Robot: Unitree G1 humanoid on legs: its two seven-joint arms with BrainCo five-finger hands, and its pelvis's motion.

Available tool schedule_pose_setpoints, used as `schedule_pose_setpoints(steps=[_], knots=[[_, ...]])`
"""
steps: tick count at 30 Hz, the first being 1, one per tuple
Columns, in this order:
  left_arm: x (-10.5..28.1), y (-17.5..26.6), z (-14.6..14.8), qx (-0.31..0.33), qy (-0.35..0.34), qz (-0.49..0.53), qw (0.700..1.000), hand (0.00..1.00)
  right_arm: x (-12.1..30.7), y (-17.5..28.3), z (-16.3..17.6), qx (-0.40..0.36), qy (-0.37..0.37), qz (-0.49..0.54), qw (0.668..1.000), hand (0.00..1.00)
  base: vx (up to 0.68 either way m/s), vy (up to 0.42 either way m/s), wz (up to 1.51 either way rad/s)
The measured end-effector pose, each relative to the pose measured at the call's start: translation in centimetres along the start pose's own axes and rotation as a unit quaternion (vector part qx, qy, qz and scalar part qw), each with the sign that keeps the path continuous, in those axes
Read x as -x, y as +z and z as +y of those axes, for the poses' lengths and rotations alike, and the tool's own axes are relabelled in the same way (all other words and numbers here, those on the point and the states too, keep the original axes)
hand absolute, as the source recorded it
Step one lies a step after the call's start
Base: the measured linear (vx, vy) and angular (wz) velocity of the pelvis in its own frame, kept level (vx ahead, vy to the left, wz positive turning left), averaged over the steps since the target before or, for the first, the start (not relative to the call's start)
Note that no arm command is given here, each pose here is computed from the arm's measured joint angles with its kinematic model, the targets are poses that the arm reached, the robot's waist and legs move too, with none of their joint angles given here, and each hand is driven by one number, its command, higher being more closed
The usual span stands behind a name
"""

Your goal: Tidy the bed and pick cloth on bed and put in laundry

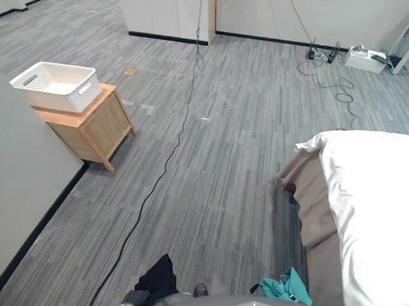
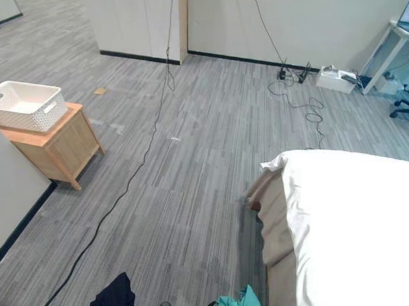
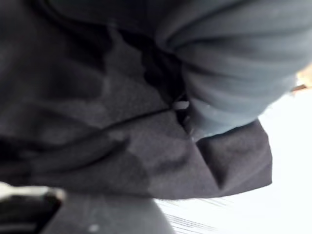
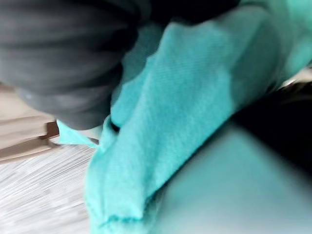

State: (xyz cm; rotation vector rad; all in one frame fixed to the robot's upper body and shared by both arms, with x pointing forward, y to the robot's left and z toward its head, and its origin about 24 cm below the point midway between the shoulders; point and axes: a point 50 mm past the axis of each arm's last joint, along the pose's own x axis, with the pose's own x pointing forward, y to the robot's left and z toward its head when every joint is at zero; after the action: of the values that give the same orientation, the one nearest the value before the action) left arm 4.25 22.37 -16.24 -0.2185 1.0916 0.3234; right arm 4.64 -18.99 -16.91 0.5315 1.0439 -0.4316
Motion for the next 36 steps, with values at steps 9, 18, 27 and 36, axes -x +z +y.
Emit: schedule_pose_setpoints(steps=[9, 18, 27, 36], knots=[[1.4, 6.1, -2.6, 0.086, -0.119, -0.237, 0.961, 1.00, 0.3, 7.9, 3.4, 0.043, 0.082, -0.202, 0.975, 1.00, -0.02, 0.131, 0.01], [1.8, 7.9, -7.2, 0.049, -0.197, -0.265, 0.943, 1.00, 0.0, 12.2, 6.3, 0.044, 0.118, -0.258, 0.958, 1.00, 0.05, 0.096, 0.04], [0.4, 5.8, -6.4, -0.011, -0.140, -0.157, 0.977, 1.00, -0.3, 8.8, 5.2, 0.036, 0.085, -0.203, 0.975, 1.00, 0.07, 0.030, -0.14], [-0.3, 7.9, -6.9, -0.020, -0.140, -0.153, 0.978, 1.00, 0.3, 8.8, 4.9, 0.041, 0.095, -0.216, 0.971, 1.00, 0.32, -0.166, 0.60]])
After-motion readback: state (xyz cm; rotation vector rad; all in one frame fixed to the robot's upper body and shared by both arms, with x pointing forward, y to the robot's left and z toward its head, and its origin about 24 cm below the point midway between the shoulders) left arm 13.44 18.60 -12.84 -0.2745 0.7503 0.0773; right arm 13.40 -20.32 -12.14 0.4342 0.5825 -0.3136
